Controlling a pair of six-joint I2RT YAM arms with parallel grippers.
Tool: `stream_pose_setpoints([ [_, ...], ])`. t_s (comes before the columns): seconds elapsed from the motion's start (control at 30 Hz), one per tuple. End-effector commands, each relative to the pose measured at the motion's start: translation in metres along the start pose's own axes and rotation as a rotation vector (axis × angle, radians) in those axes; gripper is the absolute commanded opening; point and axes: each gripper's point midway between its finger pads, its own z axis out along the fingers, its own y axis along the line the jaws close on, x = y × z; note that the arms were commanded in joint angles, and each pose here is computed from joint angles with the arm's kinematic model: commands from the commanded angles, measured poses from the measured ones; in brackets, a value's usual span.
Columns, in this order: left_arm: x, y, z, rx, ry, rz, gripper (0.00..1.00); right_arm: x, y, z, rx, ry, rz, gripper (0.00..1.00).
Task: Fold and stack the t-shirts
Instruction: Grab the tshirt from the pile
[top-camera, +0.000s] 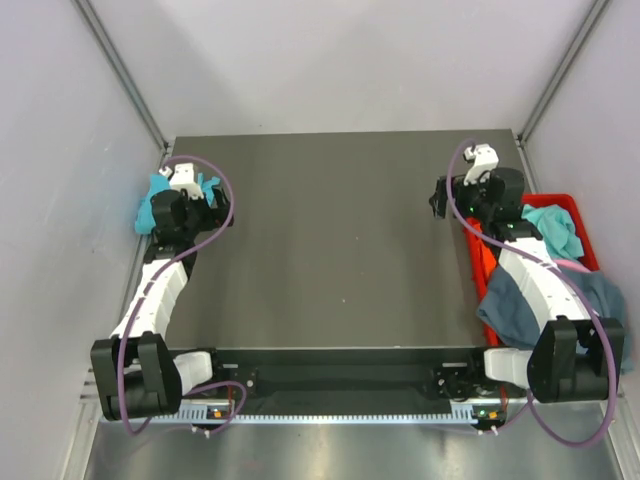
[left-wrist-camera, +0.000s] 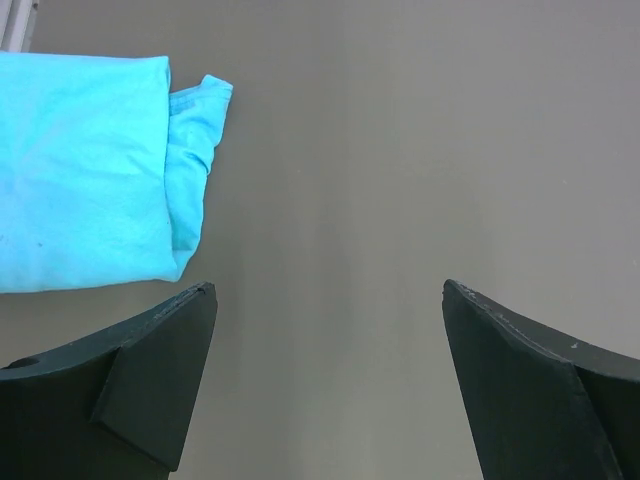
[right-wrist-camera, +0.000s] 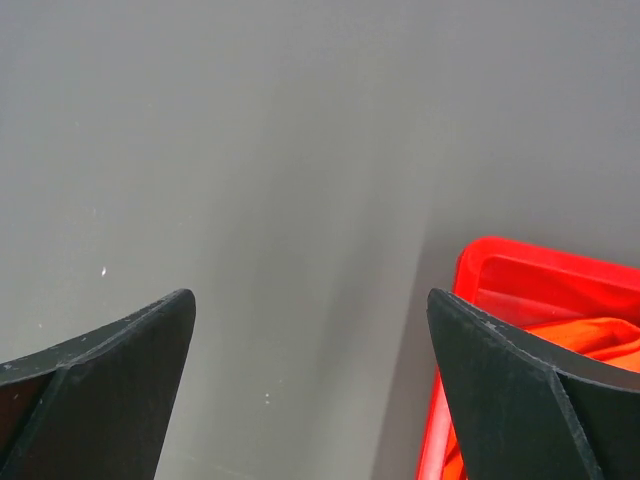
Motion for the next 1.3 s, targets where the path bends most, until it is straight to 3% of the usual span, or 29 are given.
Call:
stream_pose_setpoints([
  [0.0,-0.014,-0.001,-0.001,0.020,-0.062,0.015,0.99,-0.009,-0.001,0.002,0.000,-0.036,-0.040,1.00],
  [0.27,-0.011,-0.010,-0.002,0.069,-0.059,0.015,0.98,-0.003,-0.022,0.021,0.087,0.034,-0.050,1.00],
  [0.57,-0.001,-0.004,-0.001,0.056,-0.009,0.080,0.98,-0.076,-0.073,0.012,0.310,-0.068,-0.047,1.00],
  [0.6,-0.005,-0.004,-0.001,0.050,-0.012,0.086,0.99,-0.084,-0.097,0.005,0.374,-0.077,-0.023,1.00],
  [0.77,-0.002,-0.004,-0.002,0.054,0.004,0.088,0.99,-0.035,-0.147,0.010,0.541,0.087,0.089,1.00],
  [0.97,0.001,-0.009,0.001,0.083,0.019,0.060,0.97,0.033,-0.192,-0.020,0.681,0.224,0.163,1.00],
  [1.13,0.006,-0.019,0.001,0.144,0.047,0.059,0.95,0.050,-0.210,-0.060,0.746,0.251,0.137,1.00],
  [1.27,0.011,-0.021,0.003,0.160,0.064,0.061,0.94,0.042,-0.226,-0.103,0.853,0.181,0.050,1.00],
])
